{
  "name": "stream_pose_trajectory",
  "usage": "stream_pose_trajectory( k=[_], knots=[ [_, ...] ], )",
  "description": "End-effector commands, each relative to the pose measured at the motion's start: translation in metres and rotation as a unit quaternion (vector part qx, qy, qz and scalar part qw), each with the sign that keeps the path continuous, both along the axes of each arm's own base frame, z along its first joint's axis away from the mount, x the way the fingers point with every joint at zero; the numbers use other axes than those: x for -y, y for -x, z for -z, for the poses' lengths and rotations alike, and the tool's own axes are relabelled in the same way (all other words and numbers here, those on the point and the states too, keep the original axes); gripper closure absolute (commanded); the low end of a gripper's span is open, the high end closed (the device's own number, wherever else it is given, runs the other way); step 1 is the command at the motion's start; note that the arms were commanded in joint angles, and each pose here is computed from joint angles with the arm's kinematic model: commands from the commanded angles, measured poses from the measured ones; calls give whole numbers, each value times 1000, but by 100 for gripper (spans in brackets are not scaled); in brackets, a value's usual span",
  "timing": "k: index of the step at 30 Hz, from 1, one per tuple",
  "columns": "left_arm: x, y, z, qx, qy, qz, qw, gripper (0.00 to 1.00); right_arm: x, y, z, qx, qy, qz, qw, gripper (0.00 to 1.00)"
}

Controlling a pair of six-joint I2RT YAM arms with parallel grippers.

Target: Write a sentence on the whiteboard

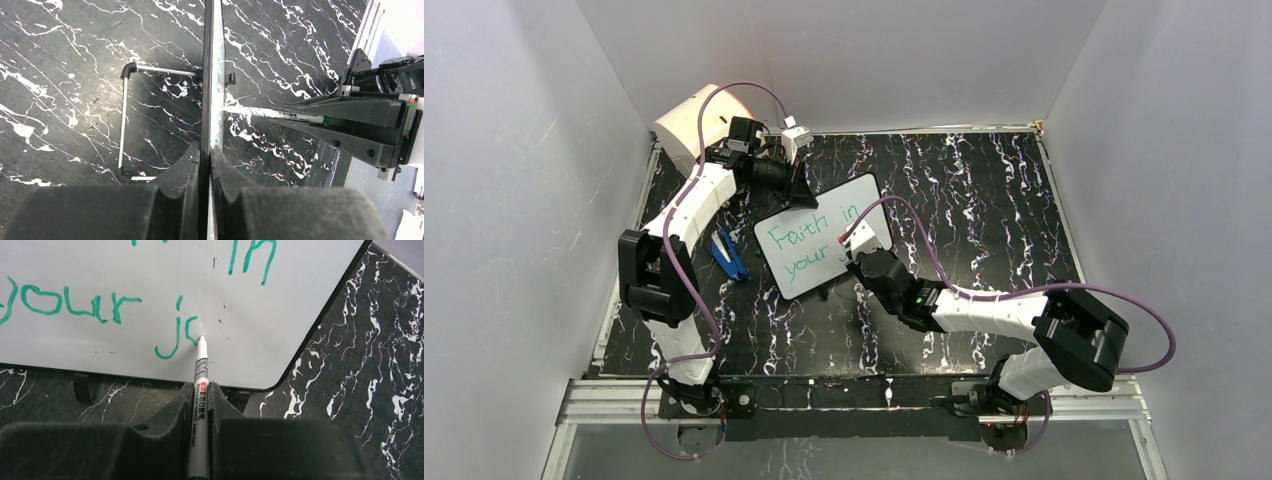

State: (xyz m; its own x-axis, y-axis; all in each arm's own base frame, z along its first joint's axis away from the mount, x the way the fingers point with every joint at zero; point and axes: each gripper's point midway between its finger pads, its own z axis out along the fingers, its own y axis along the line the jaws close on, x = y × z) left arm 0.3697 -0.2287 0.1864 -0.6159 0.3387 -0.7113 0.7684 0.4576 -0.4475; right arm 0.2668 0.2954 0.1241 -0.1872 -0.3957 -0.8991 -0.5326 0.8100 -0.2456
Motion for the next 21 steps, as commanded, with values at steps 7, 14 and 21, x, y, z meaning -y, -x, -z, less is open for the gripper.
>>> stream_pose_trajectory(
  k=[7,14,21],
  knots=[
    [-10,9,32,-35,-50,-9,998,100,-9,-12,-33,43,-54,11,998,100],
    [-9,9,34,-38,-51,-9,998,100,-11,-13,-35,46,-57,9,997,100],
    [-10,9,32,-36,-51,-10,998,100,-14,-13,-38,45,-59,1,997,100]
  ],
)
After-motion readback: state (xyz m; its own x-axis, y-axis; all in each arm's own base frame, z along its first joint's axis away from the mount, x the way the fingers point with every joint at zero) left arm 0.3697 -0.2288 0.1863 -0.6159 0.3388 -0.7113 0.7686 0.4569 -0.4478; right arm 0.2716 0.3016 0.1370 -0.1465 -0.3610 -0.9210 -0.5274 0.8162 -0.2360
